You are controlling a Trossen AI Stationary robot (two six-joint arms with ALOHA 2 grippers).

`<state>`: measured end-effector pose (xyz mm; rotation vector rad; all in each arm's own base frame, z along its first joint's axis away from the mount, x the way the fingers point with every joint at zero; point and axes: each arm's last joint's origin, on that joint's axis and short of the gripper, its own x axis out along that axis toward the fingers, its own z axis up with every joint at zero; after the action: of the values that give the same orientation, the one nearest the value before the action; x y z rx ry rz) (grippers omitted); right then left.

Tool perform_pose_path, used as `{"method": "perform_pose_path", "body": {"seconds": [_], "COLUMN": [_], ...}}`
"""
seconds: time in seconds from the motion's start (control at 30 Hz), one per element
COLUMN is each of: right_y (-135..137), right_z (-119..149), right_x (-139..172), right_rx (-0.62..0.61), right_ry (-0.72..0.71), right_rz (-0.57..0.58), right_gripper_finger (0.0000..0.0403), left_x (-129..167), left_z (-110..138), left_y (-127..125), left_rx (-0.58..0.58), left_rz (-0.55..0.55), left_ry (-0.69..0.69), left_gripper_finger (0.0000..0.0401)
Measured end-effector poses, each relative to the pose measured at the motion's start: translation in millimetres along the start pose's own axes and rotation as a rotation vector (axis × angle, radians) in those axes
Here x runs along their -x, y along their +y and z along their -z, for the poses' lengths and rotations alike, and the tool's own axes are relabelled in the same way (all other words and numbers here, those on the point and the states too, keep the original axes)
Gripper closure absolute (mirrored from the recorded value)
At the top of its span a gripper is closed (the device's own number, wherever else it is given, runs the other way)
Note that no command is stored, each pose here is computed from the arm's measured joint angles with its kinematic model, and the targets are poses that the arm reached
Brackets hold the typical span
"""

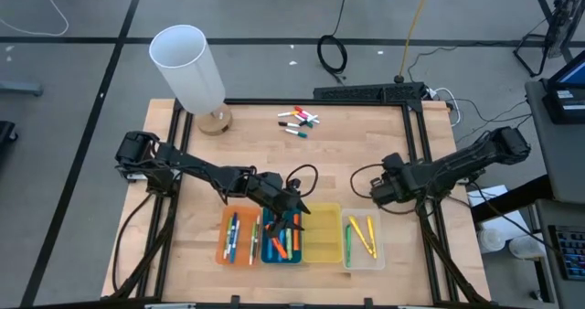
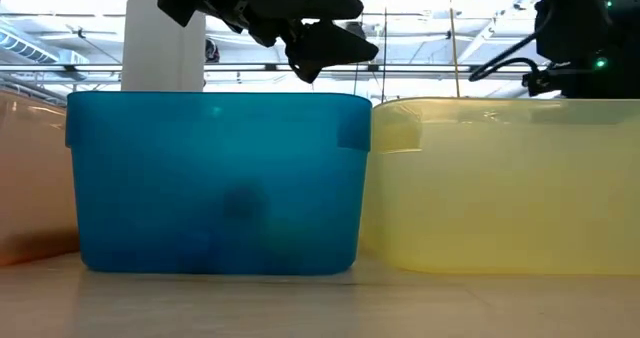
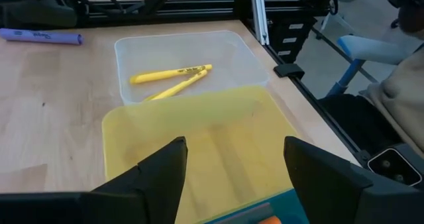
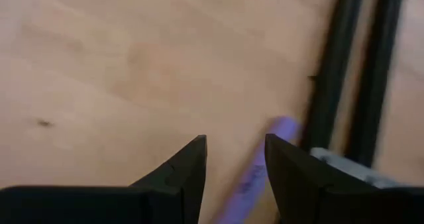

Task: Pick & Place Markers
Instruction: Put the purple highlighter pen into the blue bin

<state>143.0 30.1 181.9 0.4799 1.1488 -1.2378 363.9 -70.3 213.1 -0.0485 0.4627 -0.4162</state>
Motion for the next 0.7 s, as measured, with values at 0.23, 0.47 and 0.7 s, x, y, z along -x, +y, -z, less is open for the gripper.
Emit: {"method": "perform_pose_path", "body": {"seconds": [0.23, 0.47, 0.7], "right_y": [4, 27, 9], "right_z": [-3, -17, -36], "right_x": [-9, -13, -1], "right_rx": [-0.044, 0.241, 0.455], "right_ry": [0.031, 0.057, 0.431], "right_rz": [0.008, -0.224, -0.125], "right_gripper_finger": [0.0265, 0.0292, 0.0391], "left_x": [0, 0, 0], "left_z": [0, 0, 0], "left_y": [0, 0, 0], "left_rx": [0.002, -0.021, -0.035], "left_rz": [0.0, 0.0, 0.0], "left_ry": [0.002, 0.0, -0.004], "left_gripper_finger": [0.0142, 0.0154, 0.0154]}}
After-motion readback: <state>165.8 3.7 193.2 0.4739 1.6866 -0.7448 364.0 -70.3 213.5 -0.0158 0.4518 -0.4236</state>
